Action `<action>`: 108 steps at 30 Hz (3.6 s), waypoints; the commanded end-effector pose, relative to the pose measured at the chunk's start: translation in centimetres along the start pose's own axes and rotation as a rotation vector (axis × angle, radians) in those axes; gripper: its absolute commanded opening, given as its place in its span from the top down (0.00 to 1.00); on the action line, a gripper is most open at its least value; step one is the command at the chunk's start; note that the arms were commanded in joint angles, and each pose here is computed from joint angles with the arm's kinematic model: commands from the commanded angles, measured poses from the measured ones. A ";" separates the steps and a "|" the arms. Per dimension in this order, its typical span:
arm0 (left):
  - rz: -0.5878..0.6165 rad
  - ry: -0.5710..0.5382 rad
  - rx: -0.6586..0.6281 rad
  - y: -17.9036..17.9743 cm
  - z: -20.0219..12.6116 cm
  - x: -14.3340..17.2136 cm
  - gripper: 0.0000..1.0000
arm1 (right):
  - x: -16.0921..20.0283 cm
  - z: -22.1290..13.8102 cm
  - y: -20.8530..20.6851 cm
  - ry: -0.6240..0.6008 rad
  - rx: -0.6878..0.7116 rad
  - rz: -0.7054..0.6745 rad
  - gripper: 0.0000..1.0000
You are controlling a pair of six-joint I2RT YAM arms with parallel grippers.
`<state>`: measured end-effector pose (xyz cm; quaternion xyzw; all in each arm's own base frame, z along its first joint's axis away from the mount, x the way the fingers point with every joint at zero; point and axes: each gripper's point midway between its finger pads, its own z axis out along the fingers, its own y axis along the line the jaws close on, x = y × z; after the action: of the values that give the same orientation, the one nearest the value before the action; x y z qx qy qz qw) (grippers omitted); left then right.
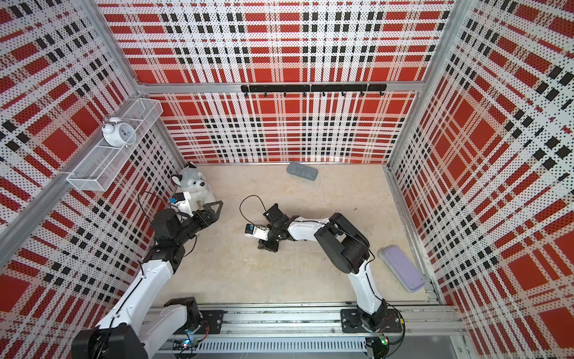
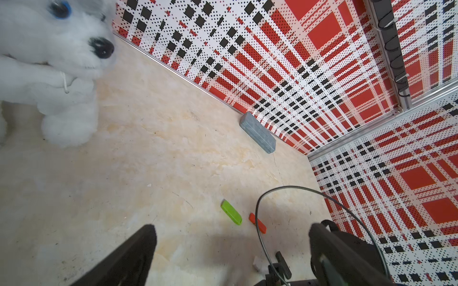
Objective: Close the usb drive cover
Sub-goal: Pick up the cover from the center of the board, then pick up the USB drive from the center of the board.
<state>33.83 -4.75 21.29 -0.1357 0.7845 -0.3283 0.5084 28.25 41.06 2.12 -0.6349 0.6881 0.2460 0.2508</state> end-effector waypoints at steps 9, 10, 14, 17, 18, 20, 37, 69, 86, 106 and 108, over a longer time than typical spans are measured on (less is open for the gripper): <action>0.001 0.159 0.114 -1.0 1.5 4.0 0.06 | -0.8 -3.4 0.3 -0.060 0.058 -0.006 0.81; 0.005 0.181 0.128 -1.4 1.8 4.5 0.09 | -1.5 -4.3 0.2 -0.089 0.076 -0.013 0.81; 0.025 0.260 0.190 -3.2 2.6 6.4 0.13 | -3.1 -7.6 -0.2 -0.182 0.130 -0.026 0.80; 0.043 0.311 0.256 -5.0 3.1 7.7 0.17 | -3.7 -10.0 -0.3 -0.220 0.177 -0.045 0.80; 0.043 0.325 0.281 -5.7 3.1 8.0 0.18 | -3.8 -10.7 -0.4 -0.230 0.193 -0.050 0.80; 0.042 0.352 0.343 -7.3 3.2 8.5 0.21 | -4.0 -12.3 -0.4 -0.248 0.234 -0.066 0.80; 0.080 0.604 0.681 -15.8 3.0 14.0 0.50 | -6.9 -18.7 0.3 -0.379 0.381 -0.153 0.77; 0.062 0.677 0.732 -16.9 3.3 15.3 0.83 | -7.1 -18.7 0.3 -0.394 0.390 -0.170 0.76; 0.069 0.626 0.744 -17.2 3.3 12.9 1.00 | -5.0 -21.8 -0.5 -0.347 0.541 -0.077 0.54; 0.226 0.632 0.668 -18.1 3.5 10.5 1.00 | 20.7 -27.5 -0.8 0.156 0.855 1.394 0.23; 0.229 0.652 0.681 -18.6 3.4 11.0 1.00 | 21.7 -26.7 -0.4 0.194 0.846 1.405 0.24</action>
<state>30.24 -25.54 26.25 0.2154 0.7409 -0.5624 0.2974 28.75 8.08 10.17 0.0348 0.9658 0.0215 0.2560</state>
